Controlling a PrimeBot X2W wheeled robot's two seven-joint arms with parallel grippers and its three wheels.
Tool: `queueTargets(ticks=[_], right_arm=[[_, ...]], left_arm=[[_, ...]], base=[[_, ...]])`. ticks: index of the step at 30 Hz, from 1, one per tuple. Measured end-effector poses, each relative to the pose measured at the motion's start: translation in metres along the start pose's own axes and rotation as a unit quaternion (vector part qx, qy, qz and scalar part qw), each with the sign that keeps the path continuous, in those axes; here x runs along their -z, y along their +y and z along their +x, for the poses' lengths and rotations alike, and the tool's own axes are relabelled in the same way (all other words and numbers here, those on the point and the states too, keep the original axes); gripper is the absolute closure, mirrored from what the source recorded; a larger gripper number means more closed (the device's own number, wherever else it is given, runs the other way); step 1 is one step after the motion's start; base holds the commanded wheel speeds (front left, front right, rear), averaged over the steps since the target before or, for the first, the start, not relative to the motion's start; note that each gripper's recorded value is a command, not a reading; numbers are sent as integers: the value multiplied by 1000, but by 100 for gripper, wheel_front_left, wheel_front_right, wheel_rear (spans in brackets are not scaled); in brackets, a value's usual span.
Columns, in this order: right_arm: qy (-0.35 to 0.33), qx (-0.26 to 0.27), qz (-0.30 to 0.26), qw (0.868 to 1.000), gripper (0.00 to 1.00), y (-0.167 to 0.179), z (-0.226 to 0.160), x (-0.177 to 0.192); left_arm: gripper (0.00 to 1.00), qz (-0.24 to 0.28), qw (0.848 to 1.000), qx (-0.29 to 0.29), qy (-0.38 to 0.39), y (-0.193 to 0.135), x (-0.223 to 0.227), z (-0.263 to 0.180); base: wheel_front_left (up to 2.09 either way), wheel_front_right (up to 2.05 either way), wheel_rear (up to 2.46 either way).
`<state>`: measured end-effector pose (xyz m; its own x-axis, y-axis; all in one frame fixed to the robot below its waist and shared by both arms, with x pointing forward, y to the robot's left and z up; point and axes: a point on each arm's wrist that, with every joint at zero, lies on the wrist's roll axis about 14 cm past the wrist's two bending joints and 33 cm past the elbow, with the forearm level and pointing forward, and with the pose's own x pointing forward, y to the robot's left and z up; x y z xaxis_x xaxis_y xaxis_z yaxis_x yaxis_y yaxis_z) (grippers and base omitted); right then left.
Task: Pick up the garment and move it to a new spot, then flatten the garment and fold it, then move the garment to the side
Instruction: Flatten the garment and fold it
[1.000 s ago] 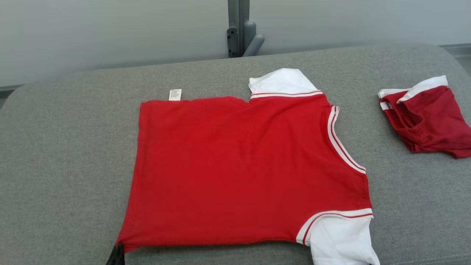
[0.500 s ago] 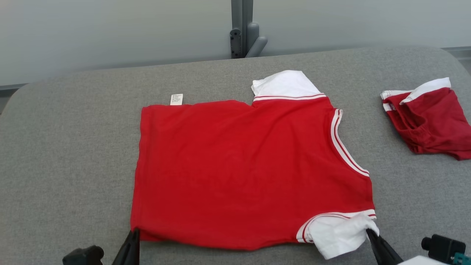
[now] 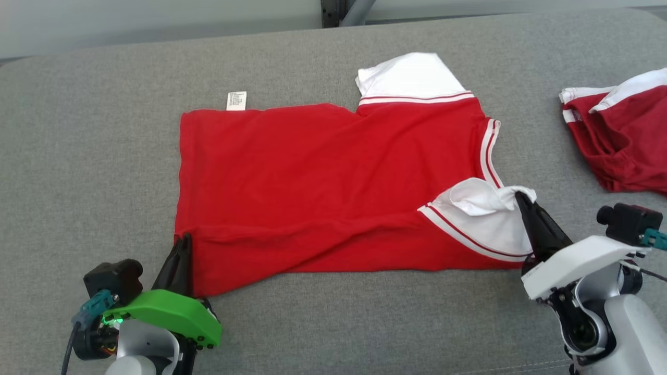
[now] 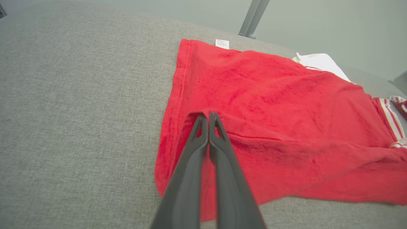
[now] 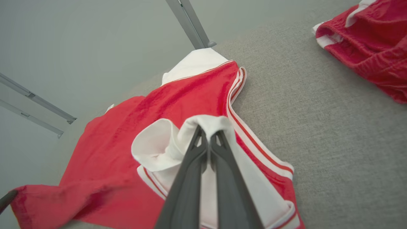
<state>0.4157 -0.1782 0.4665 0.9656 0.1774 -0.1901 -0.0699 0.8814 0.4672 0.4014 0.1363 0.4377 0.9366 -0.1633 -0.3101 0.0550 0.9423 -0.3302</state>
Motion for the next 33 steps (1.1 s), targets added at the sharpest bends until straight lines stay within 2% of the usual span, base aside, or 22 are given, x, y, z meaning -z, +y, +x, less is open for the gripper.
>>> queueTargets(ticks=[2, 3, 4, 5, 6, 7, 9, 13, 19, 23, 27, 33], right_arm=[[5, 1, -8, 1000, 100, -4, 11, 3], [7, 2, -9, 1000, 100, -6, 16, 6], [13, 1, -12, 1000, 89, -7, 19, 10], [17, 1, -13, 1000, 89, -8, 23, 15], [17, 1, -13, 1000, 35, -8, 23, 15], [17, 2, -13, 1000, 0, -9, 25, 17], [7, -2, -22, 1000, 0, -9, 28, 19], [-55, -15, -85, 995, 0, -7, 26, 1], [-86, -14, -189, 978, 0, -10, 12, -15], [-129, -11, -209, 969, 0, 0, 5, -38], [-138, -6, -217, 966, 0, 3, -7, -39], [-139, 0, -212, 967, 0, 4, -14, -37]], left_arm=[[100, -1, 1000, -2, 5, 2, 5, 8], [73, -2, 1000, -1, 8, 3, 8, 12], [36, -4, 1000, -1, 8, 4, 10, 16], [36, -1, 1000, 2, 6, 3, 11, 19], [0, -1, 1000, 2, 6, 3, 11, 19], [0, 0, 1000, 3, 6, 3, 13, 21], [0, 5, 1000, 3, -3, 5, 13, 24], [0, 16, 999, 0, -41, 7, 5, 23], [0, 40, 991, 16, -130, -8, -27, 16], [0, 86, 981, 17, -173, -15, -50, 13], [0, 126, 970, 11, -207, -15, -73, 6], [0, 138, 971, 4, -195, -10, -64, 0]], base=[[0, 0, 0], [0, 0, 0], [0, 0, 0], [0, 0, 0], [0, 0, 0], [0, 0, 0], [0, 0, 0], [0, 0, 0], [0, 0, 0], [0, 0, 0], [0, 0, 0], [0, 0, 0]])
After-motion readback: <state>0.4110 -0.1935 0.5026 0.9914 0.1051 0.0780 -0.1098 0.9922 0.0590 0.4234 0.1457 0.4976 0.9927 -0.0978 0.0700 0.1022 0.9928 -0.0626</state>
